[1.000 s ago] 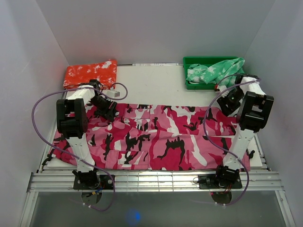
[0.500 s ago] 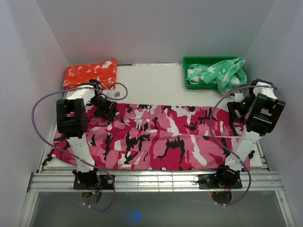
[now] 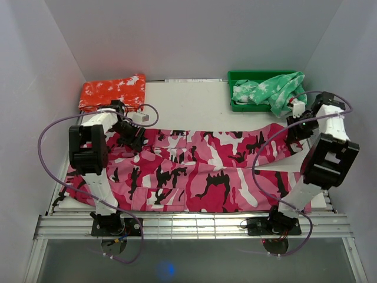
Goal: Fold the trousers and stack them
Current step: Flatten the trousers out
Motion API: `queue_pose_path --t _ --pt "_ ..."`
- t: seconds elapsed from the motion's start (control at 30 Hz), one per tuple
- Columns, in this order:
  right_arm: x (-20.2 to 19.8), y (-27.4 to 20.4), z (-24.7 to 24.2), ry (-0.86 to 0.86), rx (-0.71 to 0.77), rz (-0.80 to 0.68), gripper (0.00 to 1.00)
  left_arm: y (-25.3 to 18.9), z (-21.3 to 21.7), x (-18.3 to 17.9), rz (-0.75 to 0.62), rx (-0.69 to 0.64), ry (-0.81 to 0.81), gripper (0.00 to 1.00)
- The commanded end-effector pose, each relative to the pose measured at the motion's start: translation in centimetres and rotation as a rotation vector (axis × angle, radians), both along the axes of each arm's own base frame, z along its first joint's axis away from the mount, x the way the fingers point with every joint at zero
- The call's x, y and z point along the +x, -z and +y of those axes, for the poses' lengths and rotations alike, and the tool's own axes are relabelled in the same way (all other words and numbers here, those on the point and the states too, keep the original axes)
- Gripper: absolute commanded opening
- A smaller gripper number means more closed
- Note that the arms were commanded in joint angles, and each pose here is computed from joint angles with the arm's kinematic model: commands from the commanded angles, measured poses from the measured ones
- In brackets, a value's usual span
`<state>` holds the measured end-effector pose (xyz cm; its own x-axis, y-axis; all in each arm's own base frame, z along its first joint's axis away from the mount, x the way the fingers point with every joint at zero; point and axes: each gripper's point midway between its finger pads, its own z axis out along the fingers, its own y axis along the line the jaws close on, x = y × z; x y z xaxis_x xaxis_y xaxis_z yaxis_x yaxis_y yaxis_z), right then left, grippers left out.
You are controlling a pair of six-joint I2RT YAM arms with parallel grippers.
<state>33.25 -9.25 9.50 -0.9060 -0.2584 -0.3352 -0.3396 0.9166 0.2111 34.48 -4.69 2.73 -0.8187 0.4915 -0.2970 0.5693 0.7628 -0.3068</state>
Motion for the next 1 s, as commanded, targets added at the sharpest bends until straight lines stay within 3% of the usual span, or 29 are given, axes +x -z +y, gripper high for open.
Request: queue_pose_path --t 0.0,0.13,0.17,0.27,0.43,0.53,0.67,0.77,0.97 --pt "-0.3 -1.7 5.1 -0.259 -0.168 -0.198 0.33 -0.3 0.1 -0.2 -0.033 0.007 0.009 0.63" --pt "-4.1 -0.2 10.9 -0.523 -0.256 -0.262 0.5 -0.5 0.0 -0.5 -0.037 0.001 -0.002 0.63" --pt "-5.0 -0.6 12.3 -0.574 -0.247 -0.276 0.75 -0.4 0.0 -0.7 -0.032 0.001 -0.006 0.63" --pt "-7.3 -1.9 15.4 -0.652 -0.122 -0.259 0.88 -0.6 -0.1 -1.1 -0.038 -0.004 -0.012 0.64" --pt "-5.6 -5.4 16.2 -0.616 -0.08 -0.32 0.88 -0.5 -0.4 -2.1 -0.032 -0.016 -0.022 0.63" --pt "-3.3 -5.8 16.3 -0.509 -0.077 -0.313 0.84 -0.5 -0.4 -2.1 -0.034 -0.018 -0.028 0.64" --pt "-1.1 -2.6 16.9 -0.39 -0.031 -0.142 0.75 -0.6 -0.4 -1.9 -0.042 -0.015 -0.029 0.64" --pt "0.2 -1.4 18.4 -0.328 0.026 -0.082 0.73 -0.6 -0.2 -2.0 -0.042 -0.005 -0.031 0.64" --pt "2.0 1.3 19.5 -0.277 -0.034 -0.085 0.73 -0.7 0.0 -2.3 -0.043 0.005 -0.04 0.64"
